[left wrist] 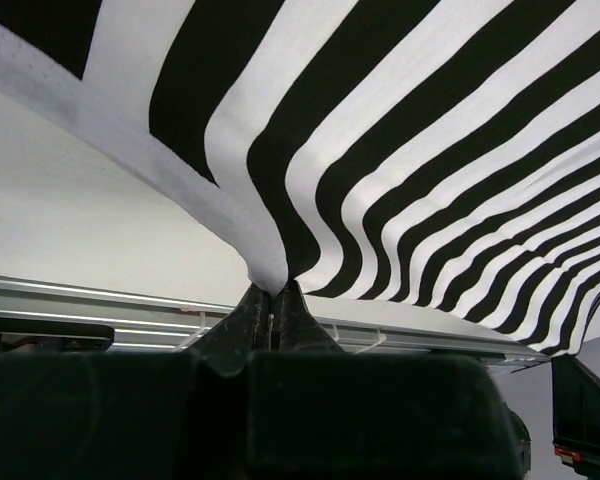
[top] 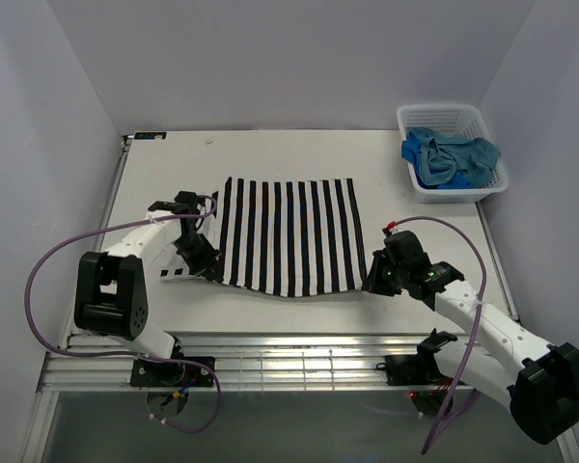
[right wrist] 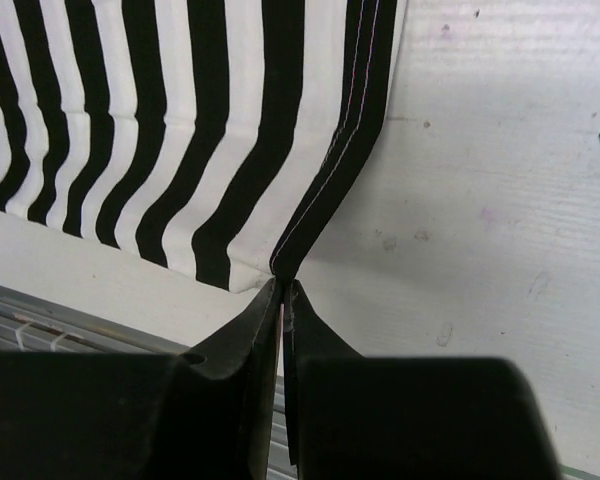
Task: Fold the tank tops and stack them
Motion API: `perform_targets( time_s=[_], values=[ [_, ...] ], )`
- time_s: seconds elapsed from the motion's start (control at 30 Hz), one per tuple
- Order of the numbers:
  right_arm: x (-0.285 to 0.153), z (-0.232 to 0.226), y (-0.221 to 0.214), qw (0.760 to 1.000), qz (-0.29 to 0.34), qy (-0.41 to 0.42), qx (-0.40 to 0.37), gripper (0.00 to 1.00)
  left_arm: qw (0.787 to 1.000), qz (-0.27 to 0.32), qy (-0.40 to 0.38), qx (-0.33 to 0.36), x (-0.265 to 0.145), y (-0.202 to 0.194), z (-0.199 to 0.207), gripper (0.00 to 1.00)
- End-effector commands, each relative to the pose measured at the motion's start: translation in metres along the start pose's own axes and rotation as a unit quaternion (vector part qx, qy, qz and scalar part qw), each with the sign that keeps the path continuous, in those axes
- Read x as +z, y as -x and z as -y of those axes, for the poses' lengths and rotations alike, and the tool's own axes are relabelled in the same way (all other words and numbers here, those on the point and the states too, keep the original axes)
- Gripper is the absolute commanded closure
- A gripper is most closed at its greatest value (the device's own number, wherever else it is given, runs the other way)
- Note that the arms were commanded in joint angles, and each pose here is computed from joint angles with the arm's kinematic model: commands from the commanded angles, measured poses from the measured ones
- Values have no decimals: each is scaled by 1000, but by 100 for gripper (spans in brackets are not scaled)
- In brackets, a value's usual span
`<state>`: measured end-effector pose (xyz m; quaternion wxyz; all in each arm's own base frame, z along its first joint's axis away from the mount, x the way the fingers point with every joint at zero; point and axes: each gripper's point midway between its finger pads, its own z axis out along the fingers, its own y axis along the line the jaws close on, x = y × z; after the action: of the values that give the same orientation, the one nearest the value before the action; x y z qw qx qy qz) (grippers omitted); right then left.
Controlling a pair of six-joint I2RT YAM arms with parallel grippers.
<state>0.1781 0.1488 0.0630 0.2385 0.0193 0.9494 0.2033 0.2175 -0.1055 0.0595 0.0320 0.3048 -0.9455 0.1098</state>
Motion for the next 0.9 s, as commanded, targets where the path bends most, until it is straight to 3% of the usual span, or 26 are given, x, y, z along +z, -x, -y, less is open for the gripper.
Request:
perform_targets(
  time_s=[0.0,0.43,0.87],
  values=[
    [-8,-8,32,999,31,-4,-4,92,1000,-2,-10,19,-9,7,14,100],
    [-4,-3,88,999,35,-13,-11,92,1000,-9,8,27,-5,37,38,100],
    [11,3,117,999,36,-18,-13,92,999,9,18,39,-8,72,61,100]
  ],
)
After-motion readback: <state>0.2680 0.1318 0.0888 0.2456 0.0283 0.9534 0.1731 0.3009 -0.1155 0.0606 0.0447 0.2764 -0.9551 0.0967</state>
